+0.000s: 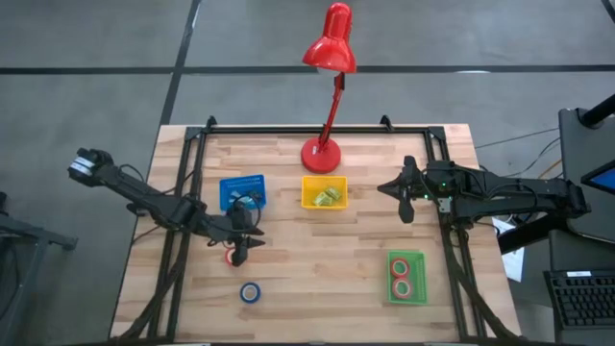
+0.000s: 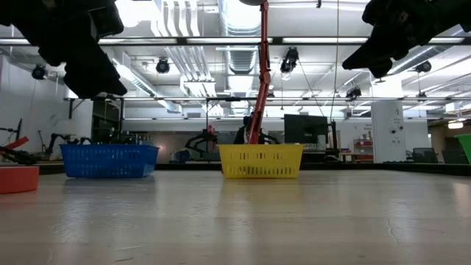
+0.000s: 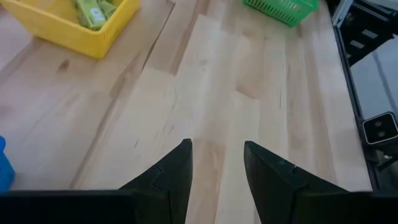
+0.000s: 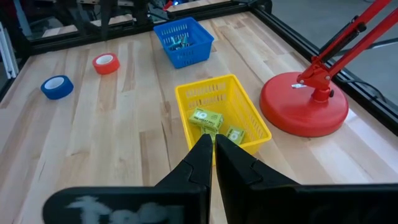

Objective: Pick and place Stapler, Stapler remover, tape
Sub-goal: Put the red tape into the green bin

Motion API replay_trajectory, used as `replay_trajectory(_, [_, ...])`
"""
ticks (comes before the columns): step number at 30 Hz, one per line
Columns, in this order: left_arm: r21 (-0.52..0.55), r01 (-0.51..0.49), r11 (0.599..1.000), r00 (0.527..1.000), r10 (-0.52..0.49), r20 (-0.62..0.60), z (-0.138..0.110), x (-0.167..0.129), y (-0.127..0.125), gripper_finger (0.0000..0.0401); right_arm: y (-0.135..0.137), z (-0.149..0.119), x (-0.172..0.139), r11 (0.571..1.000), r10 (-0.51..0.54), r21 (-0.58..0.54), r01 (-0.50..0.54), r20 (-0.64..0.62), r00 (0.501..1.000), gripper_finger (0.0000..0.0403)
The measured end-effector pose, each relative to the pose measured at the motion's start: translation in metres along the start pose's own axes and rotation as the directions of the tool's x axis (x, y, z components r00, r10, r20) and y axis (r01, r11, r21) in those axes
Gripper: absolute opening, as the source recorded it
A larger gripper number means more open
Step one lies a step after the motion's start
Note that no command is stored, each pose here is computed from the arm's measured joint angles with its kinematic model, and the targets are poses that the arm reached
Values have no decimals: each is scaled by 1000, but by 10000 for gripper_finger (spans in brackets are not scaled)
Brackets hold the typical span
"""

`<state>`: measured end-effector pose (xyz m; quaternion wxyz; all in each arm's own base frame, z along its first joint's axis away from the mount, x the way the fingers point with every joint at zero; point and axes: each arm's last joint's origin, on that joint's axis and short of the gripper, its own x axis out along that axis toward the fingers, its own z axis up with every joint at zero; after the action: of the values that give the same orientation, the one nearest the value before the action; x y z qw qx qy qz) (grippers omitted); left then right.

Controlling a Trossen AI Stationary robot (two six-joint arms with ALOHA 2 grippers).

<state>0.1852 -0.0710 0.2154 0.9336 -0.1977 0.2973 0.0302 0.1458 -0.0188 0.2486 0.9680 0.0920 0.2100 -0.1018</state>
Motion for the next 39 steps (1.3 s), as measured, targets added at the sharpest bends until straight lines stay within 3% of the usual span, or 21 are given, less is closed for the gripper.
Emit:
replay_trajectory(8, [-2,32,999,999,-32,29,1,0,-3,147,0,0,0,1000,0,-1,0,1,1000,18])
replay_trajectory(15, [74,158,985,984,-163,76,3,-1,-18,147,0,0,0,1000,0,0,0,0,1000,18])
replay_trajectory(18, [72,216,974,975,-219,43,0,-1,-24,147,0,0,0,1000,0,0,0,1,1000,18])
replay_trajectory(26, [27,245,969,966,-242,-88,-23,11,-38,147,0,0,0,1000,0,-1,0,0,1000,18])
replay_trajectory(33, [-152,249,957,930,-280,-240,-37,8,-41,147,0,0,0,1000,0,0,0,0,1000,18])
replay_trajectory(39, [-257,121,959,907,-212,-364,-49,-2,-33,147,0,0,0,1000,0,0,0,0,1000,18])
